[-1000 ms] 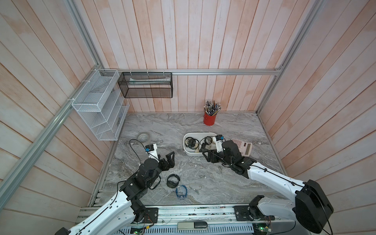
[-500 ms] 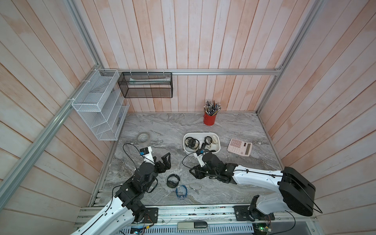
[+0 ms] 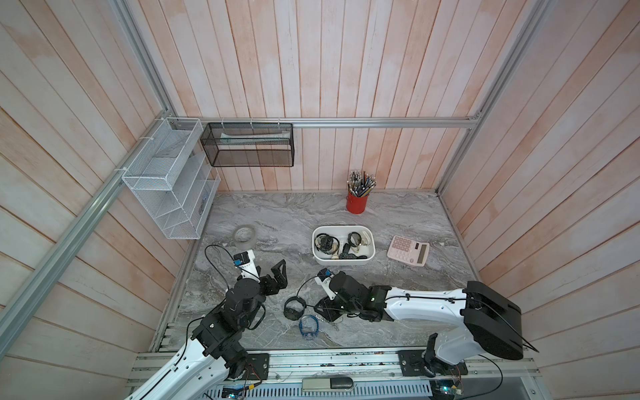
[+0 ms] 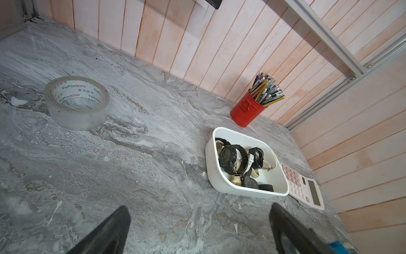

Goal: Put the watch into the storage box
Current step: Pick up the watch at the center of the board.

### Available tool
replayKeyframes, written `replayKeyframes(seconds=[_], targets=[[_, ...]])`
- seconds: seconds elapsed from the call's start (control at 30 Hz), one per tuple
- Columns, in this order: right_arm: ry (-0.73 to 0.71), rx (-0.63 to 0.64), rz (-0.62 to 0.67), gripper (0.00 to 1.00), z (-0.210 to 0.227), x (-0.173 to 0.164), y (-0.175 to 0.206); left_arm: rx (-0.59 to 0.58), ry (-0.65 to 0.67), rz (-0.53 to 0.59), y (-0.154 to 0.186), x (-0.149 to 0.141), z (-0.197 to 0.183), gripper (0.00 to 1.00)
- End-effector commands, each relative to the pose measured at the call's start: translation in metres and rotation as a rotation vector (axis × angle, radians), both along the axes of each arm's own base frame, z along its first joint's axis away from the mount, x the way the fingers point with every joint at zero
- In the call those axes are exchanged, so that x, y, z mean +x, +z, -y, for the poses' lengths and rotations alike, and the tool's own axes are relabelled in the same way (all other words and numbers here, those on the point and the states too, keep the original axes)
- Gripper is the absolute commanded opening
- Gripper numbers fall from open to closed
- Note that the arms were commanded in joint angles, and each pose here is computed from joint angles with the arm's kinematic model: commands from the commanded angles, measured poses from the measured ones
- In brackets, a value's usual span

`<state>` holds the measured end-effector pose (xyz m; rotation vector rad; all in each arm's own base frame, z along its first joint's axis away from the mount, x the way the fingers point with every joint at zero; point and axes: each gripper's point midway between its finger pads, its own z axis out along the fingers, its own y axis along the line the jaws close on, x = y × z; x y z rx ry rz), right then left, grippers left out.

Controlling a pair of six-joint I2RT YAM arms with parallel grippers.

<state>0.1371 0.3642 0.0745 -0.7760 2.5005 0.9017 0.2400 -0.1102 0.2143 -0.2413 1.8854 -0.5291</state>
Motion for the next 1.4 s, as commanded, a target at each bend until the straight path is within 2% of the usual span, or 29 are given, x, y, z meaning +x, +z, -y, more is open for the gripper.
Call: replayKeyframes(seconds=[0.0,0.5,0.63,0.87,1.17,1.37], targets=[[0.017,-0.027,-0.03,0.33,-0.012,-0.008,-0.008,0.03,0.012,0.046,0.02,0.001,-0.006,0.99],[0.032,-0.122,-0.058,0.29,-0.017,-0.024,-0.034,0.03,0.021,0.07,0.032,0.0,-0.009,1.0],[0.028,-0.149,-0.063,0.23,-0.016,-0.023,-0.041,0.029,0.015,0.073,0.033,-0.001,-0.008,1.0],[0.022,-0.176,-0.065,0.2,-0.017,-0.022,-0.048,0.029,0.009,0.071,0.033,-0.001,-0.008,1.0],[-0.009,-0.16,0.017,0.0,-0.017,-0.006,-0.021,0.023,0.014,0.067,0.032,-0.003,-0.009,1.0],[-0.017,-0.159,0.059,0.0,-0.007,0.005,-0.002,0.002,0.018,0.059,0.031,-0.004,-0.01,1.0]])
